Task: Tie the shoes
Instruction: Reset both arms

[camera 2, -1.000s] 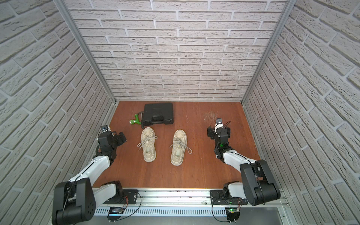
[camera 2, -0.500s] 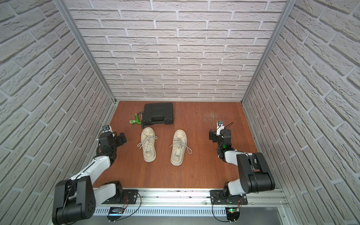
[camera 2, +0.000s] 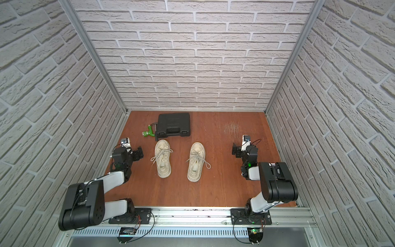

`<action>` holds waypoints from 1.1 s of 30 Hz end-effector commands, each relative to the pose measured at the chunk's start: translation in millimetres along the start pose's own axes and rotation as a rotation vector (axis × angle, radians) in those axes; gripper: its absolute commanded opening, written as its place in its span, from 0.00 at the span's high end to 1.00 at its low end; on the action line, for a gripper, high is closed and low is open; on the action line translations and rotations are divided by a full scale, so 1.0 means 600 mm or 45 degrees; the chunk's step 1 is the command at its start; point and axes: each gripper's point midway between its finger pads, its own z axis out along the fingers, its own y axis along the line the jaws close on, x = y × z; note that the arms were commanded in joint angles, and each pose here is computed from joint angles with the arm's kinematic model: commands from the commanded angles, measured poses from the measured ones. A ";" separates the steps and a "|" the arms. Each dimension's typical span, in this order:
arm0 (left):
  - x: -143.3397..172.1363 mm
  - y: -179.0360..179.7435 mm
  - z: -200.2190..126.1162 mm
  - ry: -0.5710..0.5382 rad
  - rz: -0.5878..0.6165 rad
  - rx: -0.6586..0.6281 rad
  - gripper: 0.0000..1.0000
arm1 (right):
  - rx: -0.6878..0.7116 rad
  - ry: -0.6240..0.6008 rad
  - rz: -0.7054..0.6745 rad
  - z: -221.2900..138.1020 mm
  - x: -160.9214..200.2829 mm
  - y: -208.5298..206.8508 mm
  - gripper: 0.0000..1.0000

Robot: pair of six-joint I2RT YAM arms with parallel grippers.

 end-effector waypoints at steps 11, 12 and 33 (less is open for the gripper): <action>-0.021 -0.038 0.060 -0.074 0.122 0.104 0.02 | -0.019 -0.093 0.012 0.001 -0.034 0.005 0.01; -0.022 -0.038 0.059 -0.098 0.122 0.098 0.01 | -0.018 -0.094 0.009 0.001 -0.035 0.005 0.01; -0.022 -0.042 0.059 -0.090 0.144 0.089 0.02 | -0.020 -0.097 0.007 -0.001 -0.036 0.006 0.01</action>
